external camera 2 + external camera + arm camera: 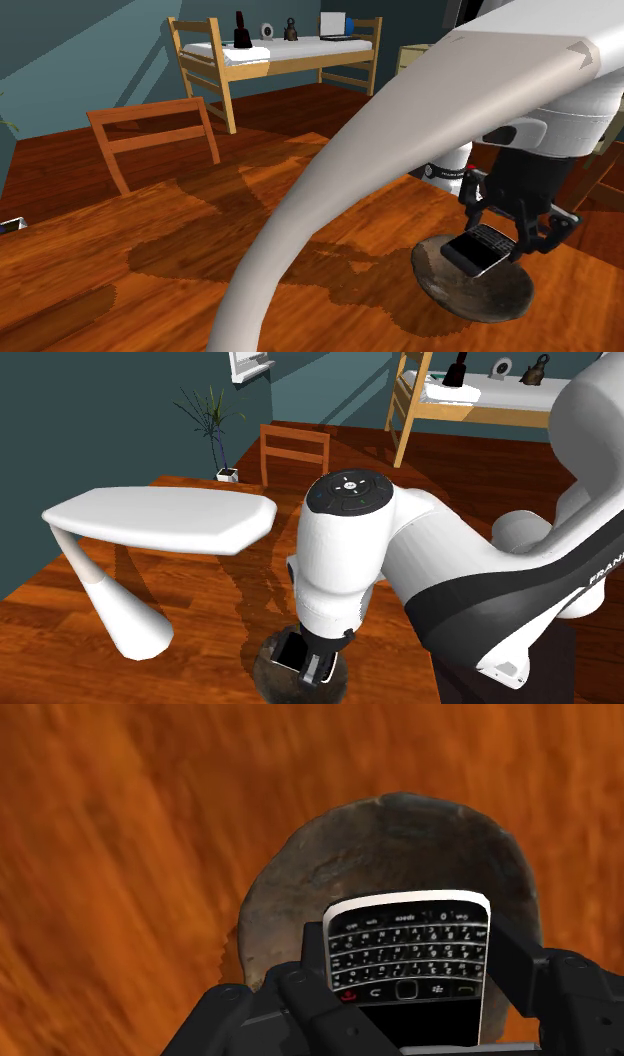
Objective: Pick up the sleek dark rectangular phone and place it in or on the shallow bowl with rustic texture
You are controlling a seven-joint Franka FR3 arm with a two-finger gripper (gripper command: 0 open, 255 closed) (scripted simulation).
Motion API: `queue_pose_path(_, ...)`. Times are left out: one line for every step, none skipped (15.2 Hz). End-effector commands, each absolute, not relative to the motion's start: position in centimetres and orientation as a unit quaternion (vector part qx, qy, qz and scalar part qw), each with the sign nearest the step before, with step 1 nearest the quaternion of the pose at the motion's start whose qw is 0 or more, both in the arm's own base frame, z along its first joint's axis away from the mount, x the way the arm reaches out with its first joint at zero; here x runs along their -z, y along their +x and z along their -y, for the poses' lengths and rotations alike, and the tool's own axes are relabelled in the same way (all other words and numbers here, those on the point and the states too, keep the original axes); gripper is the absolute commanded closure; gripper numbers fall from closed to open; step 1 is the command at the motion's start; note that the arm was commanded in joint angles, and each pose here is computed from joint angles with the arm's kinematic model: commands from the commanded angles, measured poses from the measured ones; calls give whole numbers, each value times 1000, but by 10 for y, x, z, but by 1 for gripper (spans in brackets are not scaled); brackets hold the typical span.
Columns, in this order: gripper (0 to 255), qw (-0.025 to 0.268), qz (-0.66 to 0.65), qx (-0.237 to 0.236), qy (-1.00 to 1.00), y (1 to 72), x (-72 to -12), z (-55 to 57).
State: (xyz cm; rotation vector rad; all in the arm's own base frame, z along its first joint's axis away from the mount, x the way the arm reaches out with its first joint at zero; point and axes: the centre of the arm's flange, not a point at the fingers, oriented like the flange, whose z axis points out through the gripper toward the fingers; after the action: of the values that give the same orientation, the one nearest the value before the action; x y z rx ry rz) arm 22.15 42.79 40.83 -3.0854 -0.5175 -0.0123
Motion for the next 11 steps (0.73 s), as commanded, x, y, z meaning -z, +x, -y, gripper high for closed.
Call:
queue_pose_path(255, 7, 165, 4, -986, 221, -398, -427)
queue_pose_path(255, 7, 165, 4, -986, 221, -393, -427)
queue_pose_path(255, 7, 165, 4, -986, 221, -387, -427)
queue_pose_path(255, 7, 165, 4, -986, 221, -382, -427)
queue_pose_path(255, 7, 165, 4, -986, 221, -374, -427)
queue_pose_path(255, 7, 165, 4, -986, 221, -374, -427)
queue_pose_path(255, 7, 165, 4, -986, 221, -374, -427)
queue_pose_path(255, 7, 165, 4, -986, 221, -374, -427)
queue_pose_path(255, 7, 165, 4, -986, 221, -374, -427)
queue_pose_path(255, 7, 165, 4, -986, 221, -374, -427)
queue_pose_path(255, 7, 165, 4, -986, 221, -374, -427)
